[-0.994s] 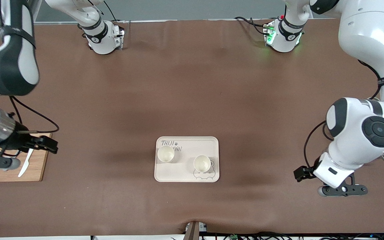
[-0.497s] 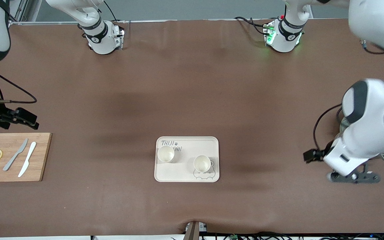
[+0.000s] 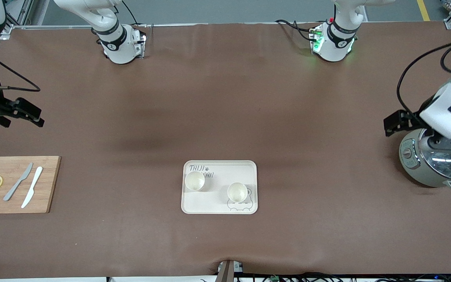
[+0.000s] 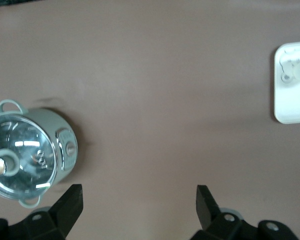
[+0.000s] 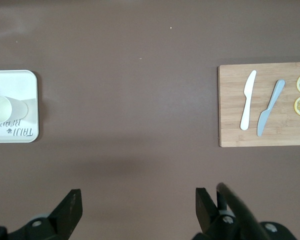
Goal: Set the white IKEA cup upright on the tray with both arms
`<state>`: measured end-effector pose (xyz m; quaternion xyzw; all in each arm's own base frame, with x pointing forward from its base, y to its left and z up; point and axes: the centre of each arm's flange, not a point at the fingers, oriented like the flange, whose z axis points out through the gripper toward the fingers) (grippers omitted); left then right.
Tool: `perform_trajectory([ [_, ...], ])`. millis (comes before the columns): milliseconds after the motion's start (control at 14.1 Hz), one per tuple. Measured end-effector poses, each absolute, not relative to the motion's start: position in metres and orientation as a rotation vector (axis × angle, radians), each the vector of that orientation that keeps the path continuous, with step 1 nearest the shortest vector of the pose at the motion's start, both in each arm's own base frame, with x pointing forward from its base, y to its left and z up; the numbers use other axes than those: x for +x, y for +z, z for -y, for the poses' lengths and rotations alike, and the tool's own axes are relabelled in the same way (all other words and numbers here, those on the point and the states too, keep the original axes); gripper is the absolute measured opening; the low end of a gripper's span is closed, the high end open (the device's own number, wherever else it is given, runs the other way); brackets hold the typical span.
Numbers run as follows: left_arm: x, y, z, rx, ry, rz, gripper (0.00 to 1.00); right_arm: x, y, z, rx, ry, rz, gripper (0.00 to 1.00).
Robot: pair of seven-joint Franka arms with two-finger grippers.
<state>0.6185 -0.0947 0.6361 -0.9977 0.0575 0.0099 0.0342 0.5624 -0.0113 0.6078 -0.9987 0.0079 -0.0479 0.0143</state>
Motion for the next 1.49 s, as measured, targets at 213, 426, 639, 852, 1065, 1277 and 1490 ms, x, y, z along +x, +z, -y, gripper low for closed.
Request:
perform_trajectory([
  [213, 0.597, 0.652, 0.113, -3.065, 0.075, -0.225, 1.0, 0.554, 0.617, 0.012, -3.105, -0.171, -0.024, 1.0],
  [426, 0.576, 0.672, 0.115, -3.098, 0.11, -0.219, 1.0, 0.55, 0.623, 0.012, -3.104, -0.189, -0.022, 1.0],
  [639, 0.558, 0.698, 0.099, -3.11, 0.073, -0.176, 1.0, 0.548, 0.63, 0.012, -3.101, -0.208, -0.021, 1.0],
  [852, 0.548, 0.711, 0.093, -3.122, 0.049, -0.162, 1.0, 0.546, 0.637, 0.012, -3.1, -0.228, -0.021, 1.0],
  [1065, 0.55, 0.705, 0.085, -3.141, 0.077, -0.141, 1.0, 0.546, 0.64, 0.012, -3.099, -0.234, -0.021, 1.0],
  [1277, 0.551, 0.701, 0.083, -3.141, 0.09, -0.136, 1.0, 0.545, 0.639, 0.012, -3.1, -0.228, -0.021, 1.0],
  [1490, 0.551, 0.7, 0.083, -3.141, 0.094, -0.137, 1.0, 0.545, 0.639, 0.012, -3.1, -0.226, -0.02, 1.0],
])
